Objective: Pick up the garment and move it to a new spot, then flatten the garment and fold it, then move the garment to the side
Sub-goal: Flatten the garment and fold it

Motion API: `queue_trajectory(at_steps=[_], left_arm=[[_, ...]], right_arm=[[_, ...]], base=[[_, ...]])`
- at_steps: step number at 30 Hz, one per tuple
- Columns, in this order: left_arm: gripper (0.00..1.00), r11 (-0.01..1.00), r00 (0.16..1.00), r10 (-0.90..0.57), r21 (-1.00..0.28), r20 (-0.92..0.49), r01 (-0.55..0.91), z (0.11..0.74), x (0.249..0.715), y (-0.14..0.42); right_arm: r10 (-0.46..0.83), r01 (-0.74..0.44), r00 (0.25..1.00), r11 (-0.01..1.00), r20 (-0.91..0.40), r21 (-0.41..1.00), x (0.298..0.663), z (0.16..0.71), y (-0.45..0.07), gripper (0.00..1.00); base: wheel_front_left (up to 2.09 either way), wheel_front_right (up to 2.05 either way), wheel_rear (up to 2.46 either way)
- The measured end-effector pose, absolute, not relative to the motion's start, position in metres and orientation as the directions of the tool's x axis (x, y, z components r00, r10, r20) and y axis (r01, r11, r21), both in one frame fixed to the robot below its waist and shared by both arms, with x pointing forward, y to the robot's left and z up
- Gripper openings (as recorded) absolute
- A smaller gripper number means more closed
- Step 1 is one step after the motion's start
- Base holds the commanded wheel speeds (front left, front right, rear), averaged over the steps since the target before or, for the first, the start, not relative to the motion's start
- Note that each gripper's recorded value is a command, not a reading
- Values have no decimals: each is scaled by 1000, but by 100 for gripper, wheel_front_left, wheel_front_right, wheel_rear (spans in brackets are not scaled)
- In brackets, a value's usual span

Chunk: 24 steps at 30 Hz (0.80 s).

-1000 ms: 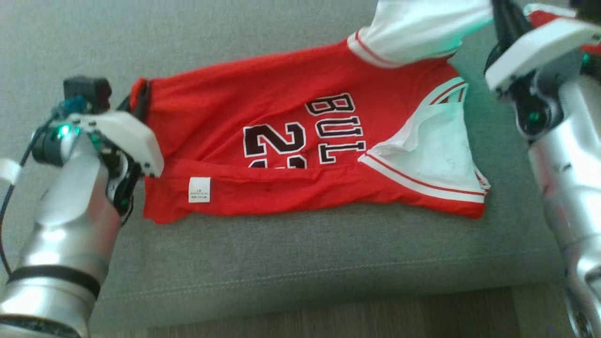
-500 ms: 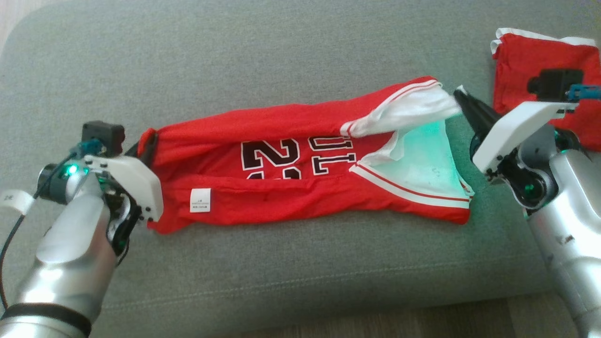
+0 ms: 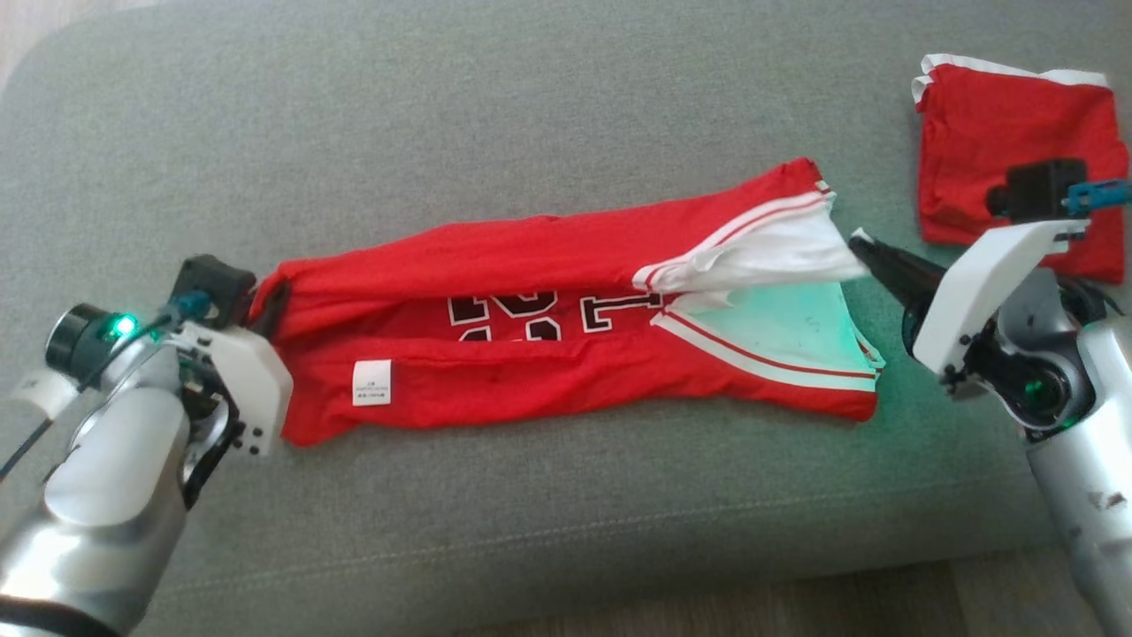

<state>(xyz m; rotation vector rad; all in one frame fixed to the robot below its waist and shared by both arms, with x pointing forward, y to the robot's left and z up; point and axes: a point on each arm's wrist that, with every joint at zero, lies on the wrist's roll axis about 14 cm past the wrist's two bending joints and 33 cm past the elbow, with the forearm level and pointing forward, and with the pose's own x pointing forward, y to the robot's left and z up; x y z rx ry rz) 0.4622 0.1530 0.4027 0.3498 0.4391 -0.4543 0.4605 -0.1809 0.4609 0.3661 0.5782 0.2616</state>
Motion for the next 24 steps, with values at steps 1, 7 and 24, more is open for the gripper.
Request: queue_trajectory(at_steps=[1, 7, 24], left_arm=[[0, 829, 805, -345, 245, -483, 503, 403, 461, 154], [0, 764, 765, -357, 304, -535, 569, 395, 446, 155], [100, 667, 658, -385, 297, -647, 683, 377, 411, 152]], right_arm=[[343, -138, 799, 904, -494, 403, 458, 460, -181, 0], [354, -129, 756, 906, -552, 403, 440, 454, -183, 0], [344, -113, 655, 925, -673, 363, 405, 427, -181, 100]], base=[[0, 0, 0], [0, 0, 0], [0, 0, 0]])
